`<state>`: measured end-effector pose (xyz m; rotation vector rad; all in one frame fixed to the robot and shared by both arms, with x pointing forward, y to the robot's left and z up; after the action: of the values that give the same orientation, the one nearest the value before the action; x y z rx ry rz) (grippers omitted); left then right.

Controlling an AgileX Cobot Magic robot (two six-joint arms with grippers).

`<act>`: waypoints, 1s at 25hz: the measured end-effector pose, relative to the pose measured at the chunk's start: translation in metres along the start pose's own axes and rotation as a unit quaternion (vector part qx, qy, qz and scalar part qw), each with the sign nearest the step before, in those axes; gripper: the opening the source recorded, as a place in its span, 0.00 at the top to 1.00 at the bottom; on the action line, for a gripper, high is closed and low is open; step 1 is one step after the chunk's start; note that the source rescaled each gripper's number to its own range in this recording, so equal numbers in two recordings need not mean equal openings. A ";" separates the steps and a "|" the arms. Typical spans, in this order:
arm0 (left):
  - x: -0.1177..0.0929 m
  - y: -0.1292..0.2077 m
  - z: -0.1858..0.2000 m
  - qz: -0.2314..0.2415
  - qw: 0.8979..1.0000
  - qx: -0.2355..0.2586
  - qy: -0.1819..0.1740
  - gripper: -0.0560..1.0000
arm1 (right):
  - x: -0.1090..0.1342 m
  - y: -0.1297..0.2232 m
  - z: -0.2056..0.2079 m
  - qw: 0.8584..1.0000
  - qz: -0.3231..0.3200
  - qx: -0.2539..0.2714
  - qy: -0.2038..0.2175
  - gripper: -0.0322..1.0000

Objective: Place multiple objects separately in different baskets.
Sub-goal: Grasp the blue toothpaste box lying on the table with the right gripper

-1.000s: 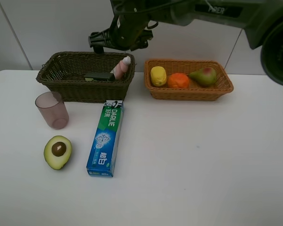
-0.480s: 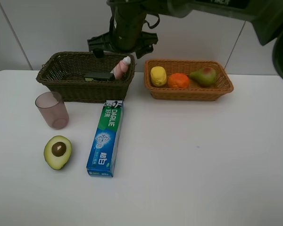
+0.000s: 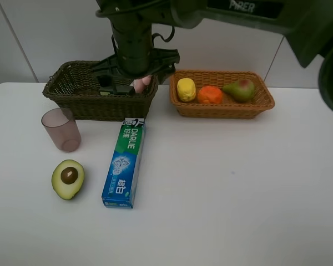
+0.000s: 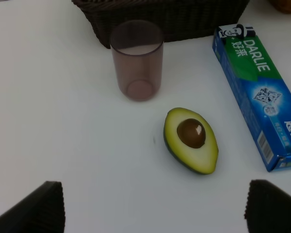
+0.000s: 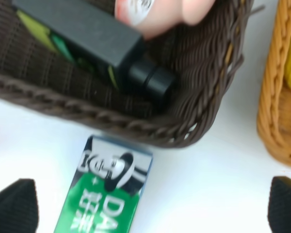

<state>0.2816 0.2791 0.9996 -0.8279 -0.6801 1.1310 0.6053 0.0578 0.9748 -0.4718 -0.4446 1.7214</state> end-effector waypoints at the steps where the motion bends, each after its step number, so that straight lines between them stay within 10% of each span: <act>1: 0.000 0.000 0.000 0.000 1.000 0.000 0.000 0.02 | 0.002 0.004 0.000 1.000 0.000 0.006 -0.001 0.00; 25: 0.000 0.000 0.000 0.000 1.000 0.000 0.000 0.02 | 0.027 0.094 -0.051 0.981 -0.069 0.155 -0.093 0.00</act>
<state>0.2816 0.2791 0.9996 -0.8279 -0.6801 1.1310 0.5503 0.0686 0.8794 -0.0539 -0.3242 1.6690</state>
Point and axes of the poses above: a point on each arm's last joint axis where the gripper is mounted, z pointing back along that axis away from the gripper, x along the wrist's bending axis when the last joint is at zero, y = z × x, the point moved 5 cm from there along -z, pointing out along that axis toward the gripper, and after that the axes turned 8 degrees about -z, right-handed, at the moved point
